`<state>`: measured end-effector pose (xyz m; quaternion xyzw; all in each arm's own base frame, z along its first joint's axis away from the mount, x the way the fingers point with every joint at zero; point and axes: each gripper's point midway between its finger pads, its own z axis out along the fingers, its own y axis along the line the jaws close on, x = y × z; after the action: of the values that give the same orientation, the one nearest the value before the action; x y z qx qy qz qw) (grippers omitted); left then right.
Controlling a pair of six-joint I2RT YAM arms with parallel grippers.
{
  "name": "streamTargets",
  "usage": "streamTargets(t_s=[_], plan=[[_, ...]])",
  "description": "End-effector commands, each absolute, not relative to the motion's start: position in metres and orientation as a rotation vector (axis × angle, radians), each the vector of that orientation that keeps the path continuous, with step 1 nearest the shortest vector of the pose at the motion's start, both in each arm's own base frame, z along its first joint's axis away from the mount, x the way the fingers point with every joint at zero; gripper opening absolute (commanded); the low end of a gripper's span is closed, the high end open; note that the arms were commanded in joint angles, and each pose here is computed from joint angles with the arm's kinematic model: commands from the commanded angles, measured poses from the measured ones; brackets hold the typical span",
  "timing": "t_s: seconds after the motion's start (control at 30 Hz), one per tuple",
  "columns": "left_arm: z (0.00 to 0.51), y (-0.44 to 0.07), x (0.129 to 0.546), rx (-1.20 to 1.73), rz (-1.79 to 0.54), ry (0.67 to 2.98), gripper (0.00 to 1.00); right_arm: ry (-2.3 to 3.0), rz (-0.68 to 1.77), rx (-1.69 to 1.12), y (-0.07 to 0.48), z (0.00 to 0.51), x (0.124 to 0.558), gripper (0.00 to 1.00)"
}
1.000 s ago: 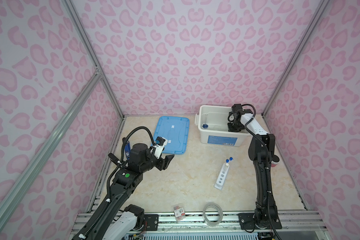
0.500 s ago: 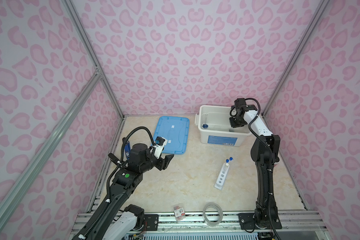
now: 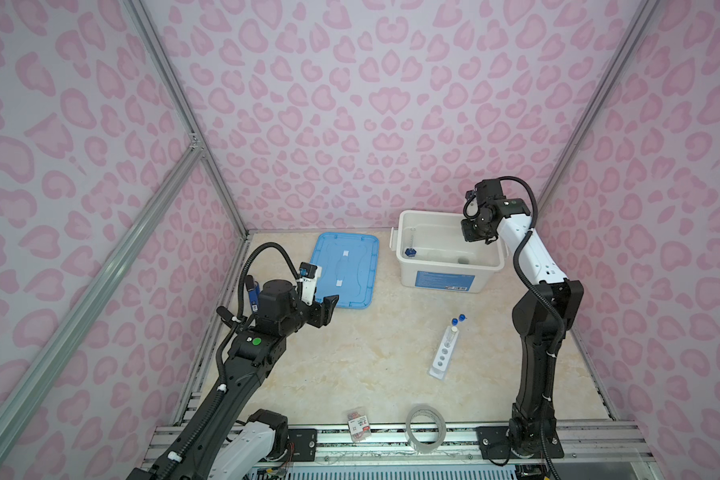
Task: Organize the chemistry lab equipment
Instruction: 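Open the right gripper and raise it while the left gripper moves to the blue lid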
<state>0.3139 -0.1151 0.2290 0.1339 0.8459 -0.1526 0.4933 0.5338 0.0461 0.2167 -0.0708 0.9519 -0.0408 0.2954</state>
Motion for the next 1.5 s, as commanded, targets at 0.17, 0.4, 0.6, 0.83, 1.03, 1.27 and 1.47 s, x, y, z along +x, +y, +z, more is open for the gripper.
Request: streamTargets(t_s=[0.17, 0.4, 0.6, 0.83, 1.03, 1.27, 1.47], plan=[[0.206, -0.059, 0.374, -0.109, -0.199, 2.153, 0.69, 2.363, 0.031, -0.209, 0.071, 0.261, 0.511, 0.29], [0.172, -0.042, 0.408, -0.086, -0.075, 2.275, 0.61, 2.232, 0.144, -0.248, 0.092, 0.287, 0.485, 0.3], [0.138, -0.031, 0.429, -0.05, -0.06, 2.368, 0.57, 2.185, 0.232, -0.328, 0.123, 0.297, 0.465, 0.3], [0.096, -0.023, 0.435, -0.049, -0.049, 2.53, 0.5, 2.151, 0.333, -0.481, 0.174, 0.288, 0.44, 0.31], [0.07, -0.019, 0.432, -0.044, -0.001, 2.619, 0.49, 2.154, 0.407, -0.531, 0.199, 0.274, 0.43, 0.31], [0.051, -0.007, 0.432, -0.01, 0.116, 2.71, 0.47, 2.158, 0.43, -0.583, 0.215, 0.264, 0.424, 0.31], [0.045, -0.006, 0.441, 0.001, 0.127, 2.722, 0.45, 2.154, 0.448, -0.597, 0.223, 0.261, 0.422, 0.3]])
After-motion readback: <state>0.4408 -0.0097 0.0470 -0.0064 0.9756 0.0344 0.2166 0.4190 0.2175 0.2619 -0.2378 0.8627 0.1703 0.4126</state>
